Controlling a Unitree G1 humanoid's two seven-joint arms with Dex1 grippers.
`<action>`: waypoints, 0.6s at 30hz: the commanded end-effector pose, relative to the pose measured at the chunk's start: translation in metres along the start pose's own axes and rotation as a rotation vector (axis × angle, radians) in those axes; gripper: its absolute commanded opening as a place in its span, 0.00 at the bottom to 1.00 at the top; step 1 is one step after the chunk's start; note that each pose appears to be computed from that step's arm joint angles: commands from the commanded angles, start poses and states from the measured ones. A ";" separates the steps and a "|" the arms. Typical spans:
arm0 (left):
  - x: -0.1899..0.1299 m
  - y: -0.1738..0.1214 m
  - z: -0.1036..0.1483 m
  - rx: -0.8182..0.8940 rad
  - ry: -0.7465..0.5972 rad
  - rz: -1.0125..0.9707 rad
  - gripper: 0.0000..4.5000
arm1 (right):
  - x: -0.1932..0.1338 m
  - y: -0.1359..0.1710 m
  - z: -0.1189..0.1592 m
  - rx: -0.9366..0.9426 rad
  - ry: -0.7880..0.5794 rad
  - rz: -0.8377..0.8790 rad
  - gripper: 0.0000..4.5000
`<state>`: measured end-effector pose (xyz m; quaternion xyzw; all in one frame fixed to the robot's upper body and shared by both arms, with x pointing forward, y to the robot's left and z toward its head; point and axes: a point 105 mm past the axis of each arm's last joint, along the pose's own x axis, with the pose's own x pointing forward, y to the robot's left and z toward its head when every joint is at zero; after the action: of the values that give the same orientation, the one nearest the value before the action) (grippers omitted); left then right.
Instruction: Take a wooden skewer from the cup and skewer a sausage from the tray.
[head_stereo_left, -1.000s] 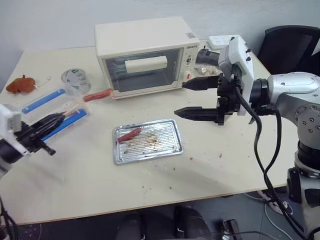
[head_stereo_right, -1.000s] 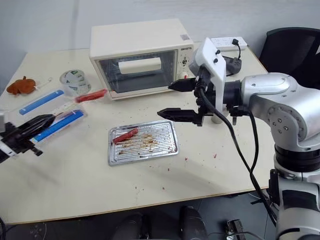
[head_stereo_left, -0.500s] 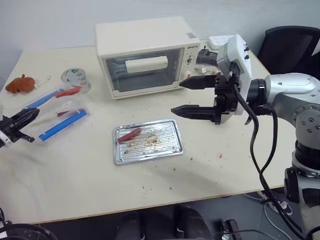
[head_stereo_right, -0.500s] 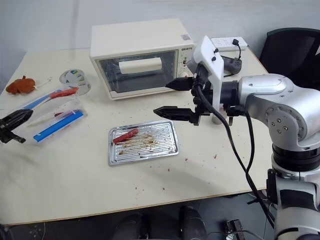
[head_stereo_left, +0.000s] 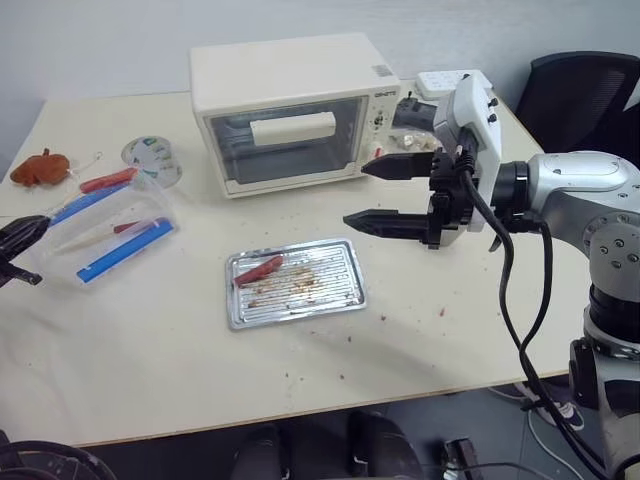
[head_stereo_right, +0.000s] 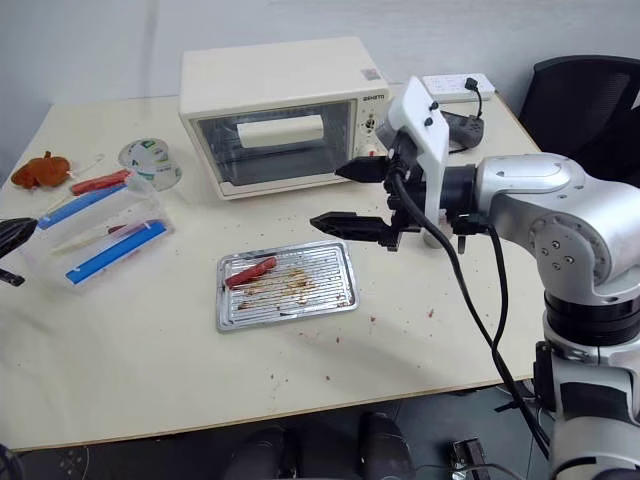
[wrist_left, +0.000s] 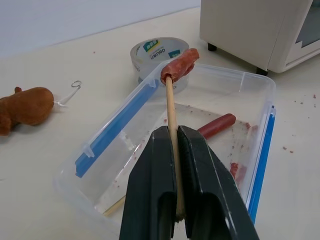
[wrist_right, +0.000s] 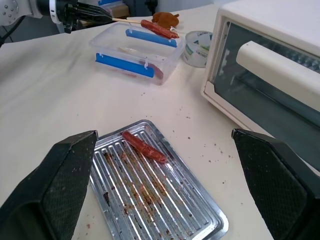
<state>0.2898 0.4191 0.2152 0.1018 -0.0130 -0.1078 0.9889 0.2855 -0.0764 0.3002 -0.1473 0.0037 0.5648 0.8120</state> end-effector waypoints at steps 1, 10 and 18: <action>-0.013 0.008 0.014 0.032 -0.038 0.027 0.00 | -0.006 -0.004 0.009 -0.043 -0.020 -0.025 0.99; -0.001 -0.002 -0.001 0.035 0.009 -0.006 0.00 | -0.007 0.003 0.014 -0.065 -0.015 0.026 0.99; 0.014 -0.002 -0.008 0.039 0.036 -0.018 0.31 | -0.007 0.000 0.014 -0.061 -0.014 0.017 1.00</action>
<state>0.3038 0.4117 0.1996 0.1073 0.0121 -0.1228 0.9865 0.2856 -0.0784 0.3026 -0.1556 0.0062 0.5730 0.8046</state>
